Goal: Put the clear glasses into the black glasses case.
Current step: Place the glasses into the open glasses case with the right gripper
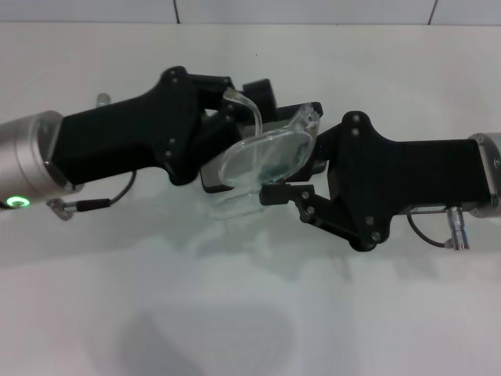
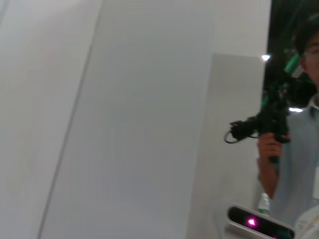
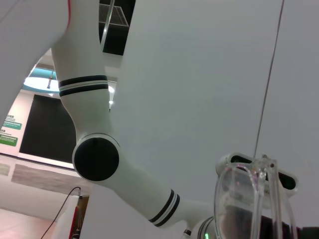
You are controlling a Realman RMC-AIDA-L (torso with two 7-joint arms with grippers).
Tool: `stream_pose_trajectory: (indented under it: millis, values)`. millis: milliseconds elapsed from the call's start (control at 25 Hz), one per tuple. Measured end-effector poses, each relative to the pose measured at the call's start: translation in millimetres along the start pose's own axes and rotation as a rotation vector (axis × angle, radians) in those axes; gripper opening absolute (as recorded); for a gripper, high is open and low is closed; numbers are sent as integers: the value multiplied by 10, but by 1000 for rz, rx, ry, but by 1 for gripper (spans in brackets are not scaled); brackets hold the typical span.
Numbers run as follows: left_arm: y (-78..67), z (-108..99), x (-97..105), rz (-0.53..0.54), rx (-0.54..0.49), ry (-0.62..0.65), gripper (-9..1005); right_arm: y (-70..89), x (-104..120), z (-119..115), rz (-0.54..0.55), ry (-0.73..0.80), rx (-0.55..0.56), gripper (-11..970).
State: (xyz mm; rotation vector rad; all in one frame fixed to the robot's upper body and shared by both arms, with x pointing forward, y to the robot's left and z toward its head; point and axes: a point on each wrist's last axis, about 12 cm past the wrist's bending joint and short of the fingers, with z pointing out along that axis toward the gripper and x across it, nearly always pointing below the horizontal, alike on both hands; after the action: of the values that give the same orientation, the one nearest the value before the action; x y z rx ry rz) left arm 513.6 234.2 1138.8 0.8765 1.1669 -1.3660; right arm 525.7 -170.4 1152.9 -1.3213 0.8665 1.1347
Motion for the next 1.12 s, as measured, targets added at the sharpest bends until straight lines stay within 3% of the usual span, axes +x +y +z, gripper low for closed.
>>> stream_pose_trajectory:
  millis: [480, 880, 1120]
  values:
    - [-59, 62, 10, 1, 56, 12, 44, -8, 8, 0, 30, 4, 15, 71]
    - [-87, -377, -52, 35, -146, -78, 44, 23, -29, -33, 31, -5, 4, 71]
    - [-194, -668, -12, -7, -207, -16, 44, -213, -58, -36, 134, 152, 62, 71]
